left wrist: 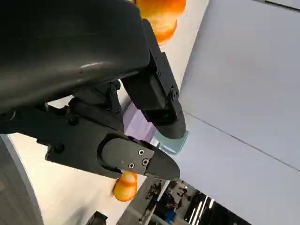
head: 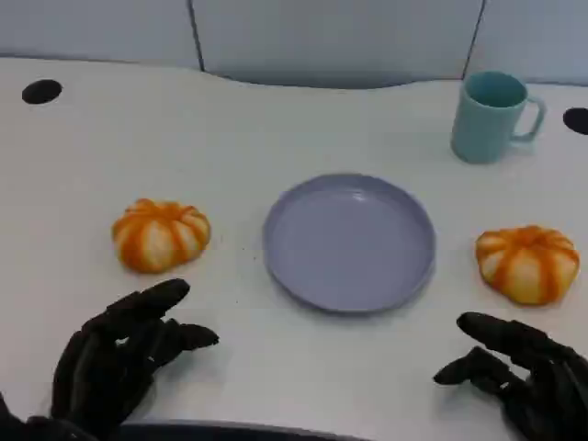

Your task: Grasp the bread from the table and place it into the plate.

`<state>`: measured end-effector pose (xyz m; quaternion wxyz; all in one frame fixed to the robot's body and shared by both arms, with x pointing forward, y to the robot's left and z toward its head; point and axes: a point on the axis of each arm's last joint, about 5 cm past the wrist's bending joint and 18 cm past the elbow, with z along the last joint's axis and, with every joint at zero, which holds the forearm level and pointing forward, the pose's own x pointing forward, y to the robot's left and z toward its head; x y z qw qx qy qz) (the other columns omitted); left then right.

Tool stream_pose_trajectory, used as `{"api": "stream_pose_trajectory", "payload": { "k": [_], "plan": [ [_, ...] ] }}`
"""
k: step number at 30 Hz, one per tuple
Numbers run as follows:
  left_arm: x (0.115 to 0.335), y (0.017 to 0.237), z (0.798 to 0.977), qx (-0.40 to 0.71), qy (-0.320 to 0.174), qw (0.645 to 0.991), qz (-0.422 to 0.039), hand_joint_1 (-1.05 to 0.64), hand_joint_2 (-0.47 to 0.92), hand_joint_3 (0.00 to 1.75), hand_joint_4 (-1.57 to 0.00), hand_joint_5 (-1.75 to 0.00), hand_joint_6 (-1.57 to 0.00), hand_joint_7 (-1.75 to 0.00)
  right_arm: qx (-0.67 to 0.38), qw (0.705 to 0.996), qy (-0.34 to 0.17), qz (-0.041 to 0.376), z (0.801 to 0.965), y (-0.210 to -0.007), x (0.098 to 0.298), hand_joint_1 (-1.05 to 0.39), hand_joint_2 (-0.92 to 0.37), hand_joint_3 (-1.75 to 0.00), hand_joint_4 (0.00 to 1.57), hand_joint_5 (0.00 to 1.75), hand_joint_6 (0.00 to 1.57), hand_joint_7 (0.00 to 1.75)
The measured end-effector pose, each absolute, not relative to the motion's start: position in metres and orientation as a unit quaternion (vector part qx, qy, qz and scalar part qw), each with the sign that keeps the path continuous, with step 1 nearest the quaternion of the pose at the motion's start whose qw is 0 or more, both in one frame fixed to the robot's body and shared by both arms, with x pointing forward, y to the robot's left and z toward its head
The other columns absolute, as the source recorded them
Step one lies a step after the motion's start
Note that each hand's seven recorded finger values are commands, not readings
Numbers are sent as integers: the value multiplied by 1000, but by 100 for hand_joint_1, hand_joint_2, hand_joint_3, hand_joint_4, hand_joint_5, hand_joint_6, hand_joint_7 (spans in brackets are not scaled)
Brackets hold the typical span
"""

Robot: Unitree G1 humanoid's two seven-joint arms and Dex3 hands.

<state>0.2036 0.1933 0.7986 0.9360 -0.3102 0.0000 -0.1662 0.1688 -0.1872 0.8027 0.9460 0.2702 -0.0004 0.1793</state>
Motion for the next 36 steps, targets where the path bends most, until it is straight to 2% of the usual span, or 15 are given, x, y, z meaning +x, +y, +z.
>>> {"api": "stream_pose_trajectory", "payload": {
  "k": [26,32,36],
  "plan": [
    [204,194,799,-307,-3,937,-166,-69,92,7,-71,-98,-106,-1,271,946,2,177,803,-187,167,-76,-92,-28,62,104,100,6],
    [204,197,808,-253,-42,951,-174,-69,92,18,-56,-102,-96,0,270,946,2,179,804,-186,166,-76,-92,-28,62,104,100,6],
    [205,196,818,-179,-71,965,-178,-66,92,25,-32,-120,-85,0,269,946,3,180,804,-186,166,-76,-92,-29,62,104,100,6]
  ]
}}
